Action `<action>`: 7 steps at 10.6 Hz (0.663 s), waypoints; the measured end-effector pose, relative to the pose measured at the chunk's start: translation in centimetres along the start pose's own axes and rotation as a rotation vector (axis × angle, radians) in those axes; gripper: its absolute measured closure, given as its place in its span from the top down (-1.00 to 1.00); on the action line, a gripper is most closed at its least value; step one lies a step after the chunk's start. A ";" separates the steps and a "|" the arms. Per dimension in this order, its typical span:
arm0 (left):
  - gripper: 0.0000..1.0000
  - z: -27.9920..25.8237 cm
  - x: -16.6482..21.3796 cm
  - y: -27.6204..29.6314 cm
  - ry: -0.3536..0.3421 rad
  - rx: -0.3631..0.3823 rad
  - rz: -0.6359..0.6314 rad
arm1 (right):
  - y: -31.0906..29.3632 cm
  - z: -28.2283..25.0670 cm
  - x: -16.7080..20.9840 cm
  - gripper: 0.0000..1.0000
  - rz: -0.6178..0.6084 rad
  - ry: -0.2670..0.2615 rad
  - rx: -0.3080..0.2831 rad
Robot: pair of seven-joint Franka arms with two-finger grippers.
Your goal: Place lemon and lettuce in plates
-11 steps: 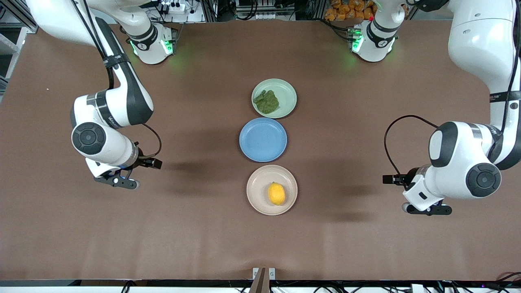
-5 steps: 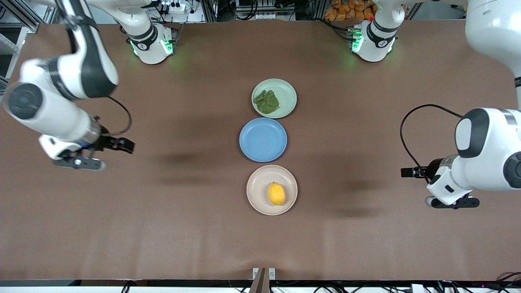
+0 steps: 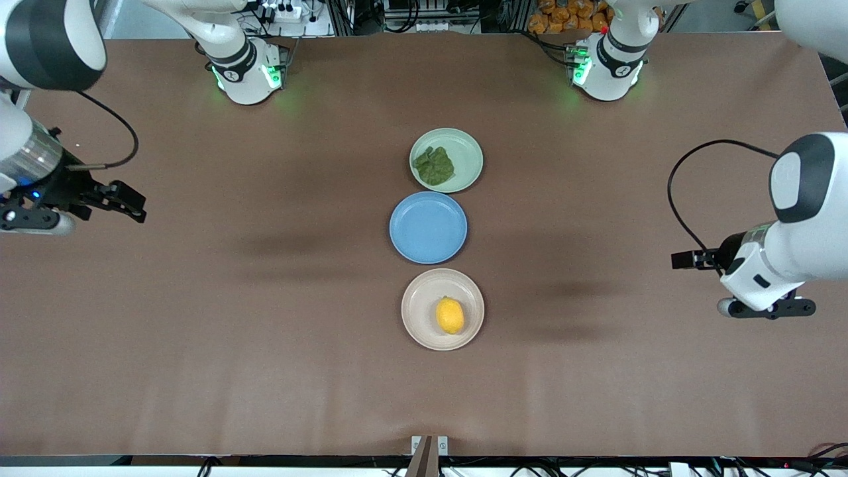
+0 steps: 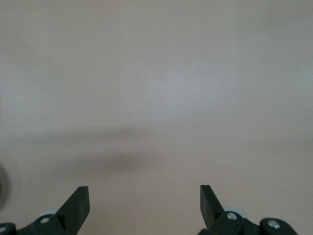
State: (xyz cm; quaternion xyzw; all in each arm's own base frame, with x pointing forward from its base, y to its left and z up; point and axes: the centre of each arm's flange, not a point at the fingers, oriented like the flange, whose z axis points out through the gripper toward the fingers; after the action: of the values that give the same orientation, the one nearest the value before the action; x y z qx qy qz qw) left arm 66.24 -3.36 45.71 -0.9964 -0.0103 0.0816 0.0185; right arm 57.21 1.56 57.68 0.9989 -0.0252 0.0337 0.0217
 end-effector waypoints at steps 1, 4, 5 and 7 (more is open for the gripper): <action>1.00 -0.6 -1.5 -0.1 0.030 0.004 -0.003 | -0.1 -2.2 -0.2 1.00 -0.002 0.001 -0.001; 1.00 -3.5 -6.9 0.5 0.076 0.015 -0.002 | -2.5 -5.9 -1.1 1.00 -0.046 -0.006 0.003; 1.00 -4.8 -8.1 0.4 0.090 0.020 -0.004 | -3.1 -5.8 -1.2 1.00 -0.058 -0.010 0.004; 1.00 -7.7 -9.8 0.0 0.099 0.023 -0.013 | -3.1 -5.5 -1.1 1.00 -0.059 -0.017 0.005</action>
State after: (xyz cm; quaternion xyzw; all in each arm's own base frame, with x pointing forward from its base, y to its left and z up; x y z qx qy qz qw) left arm 57.79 -3.84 54.90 -0.9989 -0.0148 0.0320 0.0311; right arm 55.94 4.99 63.00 0.9995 0.0041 0.0248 0.0200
